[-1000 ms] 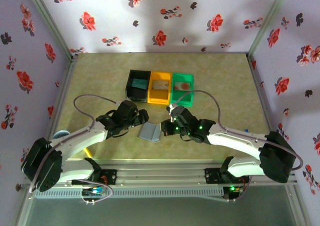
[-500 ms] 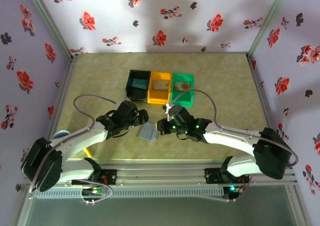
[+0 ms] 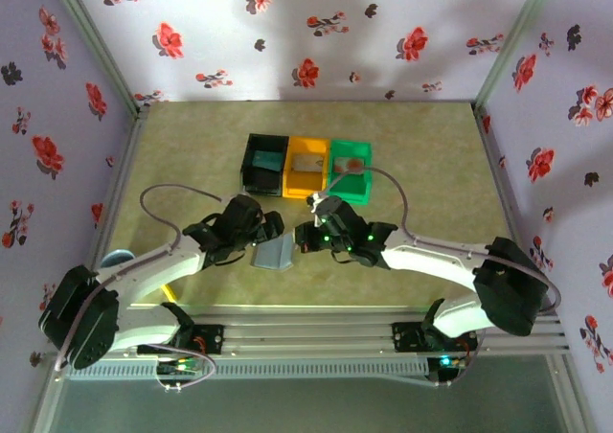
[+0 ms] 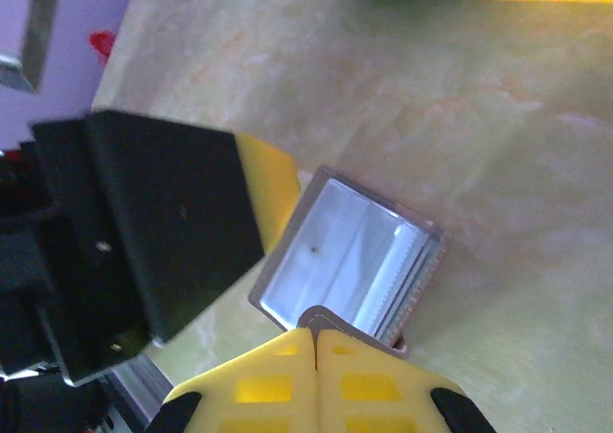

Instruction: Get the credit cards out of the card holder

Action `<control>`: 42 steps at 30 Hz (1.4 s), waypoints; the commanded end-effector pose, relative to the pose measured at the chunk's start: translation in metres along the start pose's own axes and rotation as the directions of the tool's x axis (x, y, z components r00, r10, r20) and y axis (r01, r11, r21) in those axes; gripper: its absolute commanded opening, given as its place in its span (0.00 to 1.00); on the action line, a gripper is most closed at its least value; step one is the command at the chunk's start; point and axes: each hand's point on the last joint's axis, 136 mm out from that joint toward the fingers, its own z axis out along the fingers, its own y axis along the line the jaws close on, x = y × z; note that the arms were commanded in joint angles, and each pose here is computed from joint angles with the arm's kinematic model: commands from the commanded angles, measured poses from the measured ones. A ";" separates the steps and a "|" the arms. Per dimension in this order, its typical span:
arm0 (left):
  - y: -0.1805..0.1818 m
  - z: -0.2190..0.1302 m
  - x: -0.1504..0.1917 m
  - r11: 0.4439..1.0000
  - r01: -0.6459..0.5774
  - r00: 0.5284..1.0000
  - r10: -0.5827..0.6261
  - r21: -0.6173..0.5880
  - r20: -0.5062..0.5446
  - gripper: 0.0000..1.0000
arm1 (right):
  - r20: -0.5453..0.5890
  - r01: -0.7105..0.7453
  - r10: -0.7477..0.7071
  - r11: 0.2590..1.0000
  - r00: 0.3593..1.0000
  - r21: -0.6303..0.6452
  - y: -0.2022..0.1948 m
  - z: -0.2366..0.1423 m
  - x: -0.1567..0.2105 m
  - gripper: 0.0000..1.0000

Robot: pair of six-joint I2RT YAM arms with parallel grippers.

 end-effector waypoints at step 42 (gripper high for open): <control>0.016 0.011 0.032 0.999 0.026 0.994 -0.028 -0.025 -0.108 0.99 | 0.008 -0.045 0.044 0.992 0.999 0.117 -0.055 -0.012 0.029 0.07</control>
